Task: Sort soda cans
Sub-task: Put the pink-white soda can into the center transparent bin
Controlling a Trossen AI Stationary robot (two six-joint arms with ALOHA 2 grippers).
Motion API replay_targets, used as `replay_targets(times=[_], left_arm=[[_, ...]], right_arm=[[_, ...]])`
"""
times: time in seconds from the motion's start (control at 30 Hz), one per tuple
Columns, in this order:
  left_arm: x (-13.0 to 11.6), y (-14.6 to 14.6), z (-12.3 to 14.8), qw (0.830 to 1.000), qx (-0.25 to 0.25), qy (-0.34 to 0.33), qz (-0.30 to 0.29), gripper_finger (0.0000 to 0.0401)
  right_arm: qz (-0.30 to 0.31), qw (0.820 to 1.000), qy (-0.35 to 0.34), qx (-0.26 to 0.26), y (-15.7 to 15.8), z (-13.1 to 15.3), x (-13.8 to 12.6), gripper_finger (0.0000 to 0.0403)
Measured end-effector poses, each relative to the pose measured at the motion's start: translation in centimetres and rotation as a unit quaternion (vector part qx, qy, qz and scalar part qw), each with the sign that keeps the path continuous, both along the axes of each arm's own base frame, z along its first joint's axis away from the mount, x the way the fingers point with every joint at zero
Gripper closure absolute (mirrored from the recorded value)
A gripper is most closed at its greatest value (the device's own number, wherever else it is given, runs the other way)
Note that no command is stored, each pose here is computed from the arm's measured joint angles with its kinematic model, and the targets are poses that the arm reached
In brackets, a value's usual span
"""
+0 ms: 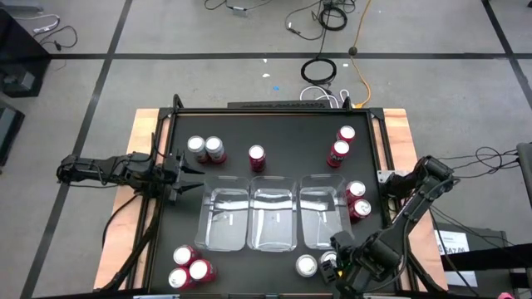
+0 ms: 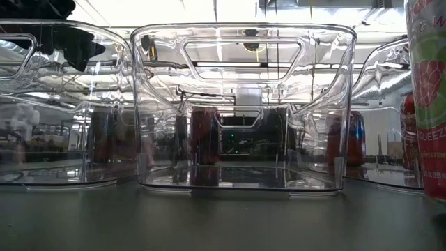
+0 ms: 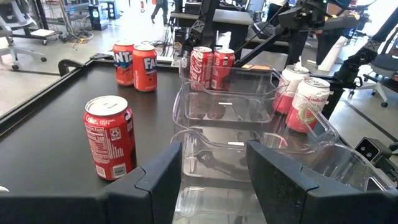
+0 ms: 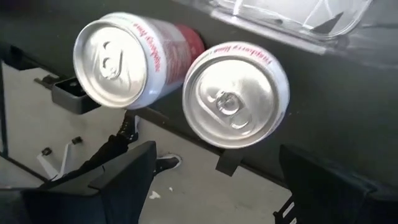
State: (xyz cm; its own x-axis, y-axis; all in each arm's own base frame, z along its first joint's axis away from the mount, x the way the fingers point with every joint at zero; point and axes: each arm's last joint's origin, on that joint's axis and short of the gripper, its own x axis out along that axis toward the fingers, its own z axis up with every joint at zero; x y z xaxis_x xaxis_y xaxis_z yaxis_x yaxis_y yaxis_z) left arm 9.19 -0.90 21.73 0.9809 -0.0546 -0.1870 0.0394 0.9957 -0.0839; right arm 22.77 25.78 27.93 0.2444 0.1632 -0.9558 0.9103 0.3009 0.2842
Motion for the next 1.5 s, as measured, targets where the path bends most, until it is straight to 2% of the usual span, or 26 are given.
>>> replay_targets(times=[1.03, 1.33, 1.5], left_arm=[[0.0, 0.0, 0.0, 1.0, 0.0, 0.0, 0.0, 0.0211], [0.0, 0.0, 0.0, 1.0, 0.0, 0.0, 0.0, 0.0211], [0.0, 0.0, 0.0, 1.0, 0.0, 0.0, 0.0, 0.0211]], right_arm=[[-0.002, 0.997, 0.061, -0.055, 0.7, -4.8, 2.1, 0.0072], [-0.015, 0.996, 0.055, -0.066, 0.6, -4.7, 2.1, 0.0115], [-0.016, 0.996, 0.055, -0.063, 0.6, -4.6, 2.0, 0.0118]])
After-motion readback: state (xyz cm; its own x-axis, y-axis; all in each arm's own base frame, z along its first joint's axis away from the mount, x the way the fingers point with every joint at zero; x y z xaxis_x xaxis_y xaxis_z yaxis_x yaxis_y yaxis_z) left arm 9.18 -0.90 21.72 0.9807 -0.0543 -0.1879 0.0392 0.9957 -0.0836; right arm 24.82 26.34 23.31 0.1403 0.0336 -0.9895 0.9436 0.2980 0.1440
